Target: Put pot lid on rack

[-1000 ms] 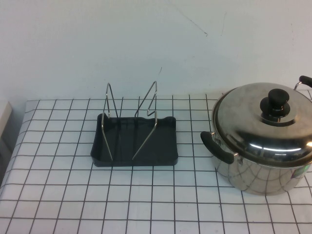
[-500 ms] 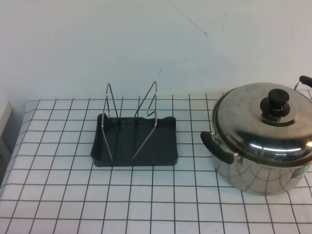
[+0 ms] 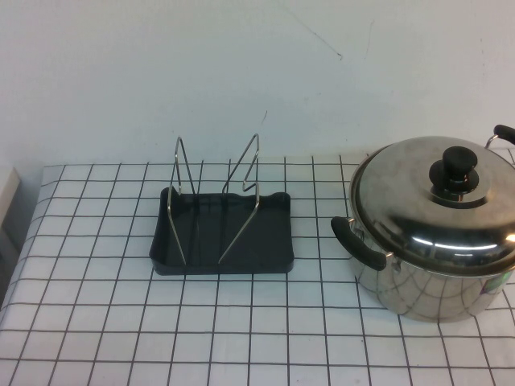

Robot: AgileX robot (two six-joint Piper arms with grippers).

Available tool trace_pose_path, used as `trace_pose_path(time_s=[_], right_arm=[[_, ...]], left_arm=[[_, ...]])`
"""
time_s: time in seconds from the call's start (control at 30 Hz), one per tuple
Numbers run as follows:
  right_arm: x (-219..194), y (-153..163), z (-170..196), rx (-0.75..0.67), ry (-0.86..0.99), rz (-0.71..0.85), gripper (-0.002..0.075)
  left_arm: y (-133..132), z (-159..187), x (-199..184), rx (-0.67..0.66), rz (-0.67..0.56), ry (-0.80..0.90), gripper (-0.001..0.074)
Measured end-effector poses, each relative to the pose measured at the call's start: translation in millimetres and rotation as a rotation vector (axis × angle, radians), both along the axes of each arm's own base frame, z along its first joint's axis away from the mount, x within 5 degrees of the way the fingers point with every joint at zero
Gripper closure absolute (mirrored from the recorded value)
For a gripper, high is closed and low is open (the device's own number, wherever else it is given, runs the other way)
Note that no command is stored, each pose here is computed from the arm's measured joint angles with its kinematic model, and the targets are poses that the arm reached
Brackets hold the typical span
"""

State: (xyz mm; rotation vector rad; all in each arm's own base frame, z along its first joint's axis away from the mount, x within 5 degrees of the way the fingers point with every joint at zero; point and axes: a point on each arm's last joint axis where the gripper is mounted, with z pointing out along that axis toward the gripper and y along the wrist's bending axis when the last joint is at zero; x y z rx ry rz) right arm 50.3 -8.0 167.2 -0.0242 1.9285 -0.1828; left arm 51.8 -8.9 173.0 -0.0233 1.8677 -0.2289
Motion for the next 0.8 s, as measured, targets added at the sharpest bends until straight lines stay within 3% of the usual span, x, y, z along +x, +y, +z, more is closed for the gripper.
trace_pose_path(time_s=[0.27,0.6,0.8], right_arm=[[3,1,9,-0.007,-0.104,0.012,0.0727],[0,7,65,-0.045,-0.740,0.082,0.0727],[-13,11,87,-0.048,-1.014,0.116,0.0727]], left_arm=[[0,9,3,-0.009,0.007,-0.110,0.0737],[4,59,-2,-0.084,0.046,-0.670,0.0737],[6,71,-8,-0.102,0.056,-0.810,0.0737]])
